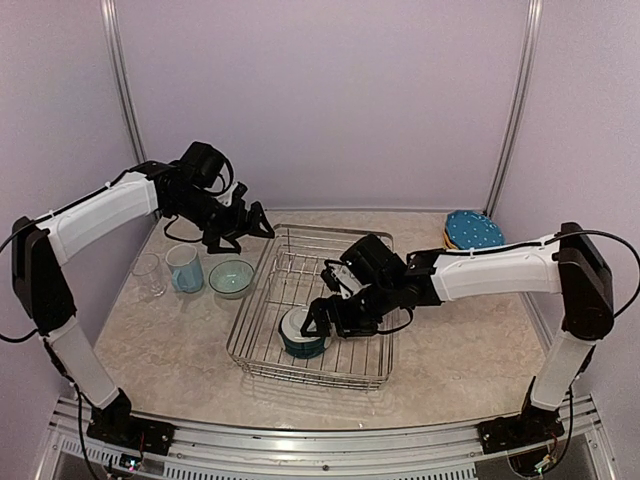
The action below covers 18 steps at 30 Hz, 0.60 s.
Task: Unload the mixed dishes from the dish rack
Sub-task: Grab the bowl from the dish rack.
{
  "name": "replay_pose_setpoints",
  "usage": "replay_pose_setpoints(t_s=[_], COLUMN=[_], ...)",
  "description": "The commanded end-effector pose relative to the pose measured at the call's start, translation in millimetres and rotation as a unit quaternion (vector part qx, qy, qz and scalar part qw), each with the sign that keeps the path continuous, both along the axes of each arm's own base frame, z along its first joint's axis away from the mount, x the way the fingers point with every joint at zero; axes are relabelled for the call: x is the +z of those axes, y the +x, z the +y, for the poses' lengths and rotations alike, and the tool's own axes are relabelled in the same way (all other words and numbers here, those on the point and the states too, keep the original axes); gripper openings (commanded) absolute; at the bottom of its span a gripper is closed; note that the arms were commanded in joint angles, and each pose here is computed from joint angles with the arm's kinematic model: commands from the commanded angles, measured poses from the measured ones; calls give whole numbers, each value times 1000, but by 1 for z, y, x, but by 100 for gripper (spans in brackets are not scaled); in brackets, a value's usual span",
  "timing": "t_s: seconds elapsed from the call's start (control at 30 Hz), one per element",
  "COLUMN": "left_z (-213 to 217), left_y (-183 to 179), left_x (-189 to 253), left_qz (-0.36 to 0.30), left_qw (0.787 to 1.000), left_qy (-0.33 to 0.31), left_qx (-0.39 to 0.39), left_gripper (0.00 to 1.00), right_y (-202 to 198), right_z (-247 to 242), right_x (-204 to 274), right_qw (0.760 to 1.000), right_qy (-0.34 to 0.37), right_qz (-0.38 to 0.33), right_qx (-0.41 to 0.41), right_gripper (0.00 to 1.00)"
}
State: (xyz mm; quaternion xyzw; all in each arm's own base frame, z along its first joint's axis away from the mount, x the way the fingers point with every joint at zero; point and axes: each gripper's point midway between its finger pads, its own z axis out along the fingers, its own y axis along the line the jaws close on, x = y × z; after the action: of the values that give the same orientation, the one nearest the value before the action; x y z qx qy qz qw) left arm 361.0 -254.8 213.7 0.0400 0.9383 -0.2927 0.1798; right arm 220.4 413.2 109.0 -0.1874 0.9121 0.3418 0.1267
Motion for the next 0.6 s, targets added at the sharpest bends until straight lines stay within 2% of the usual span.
replay_pose_setpoints(t_s=[0.0,0.33,0.57], left_z=[-11,-11,-10], left_y=[-5,-4,-4], left_x=[-6,-9,-9], left_qz=[-1,-4,-5], left_qw=[1000,1000,1000], left_qy=[2,11,16], left_qx=[-23,-24,-24], left_gripper=[96,96,96], right_y=[5,19,21], right_z=[3,3,-12], right_x=[18,4,-23], right_qw=[997,989,980], right_qy=[65,81,35], right_qz=[31,68,110], right_qx=[-38,-108,-163], right_gripper=[100,100,100])
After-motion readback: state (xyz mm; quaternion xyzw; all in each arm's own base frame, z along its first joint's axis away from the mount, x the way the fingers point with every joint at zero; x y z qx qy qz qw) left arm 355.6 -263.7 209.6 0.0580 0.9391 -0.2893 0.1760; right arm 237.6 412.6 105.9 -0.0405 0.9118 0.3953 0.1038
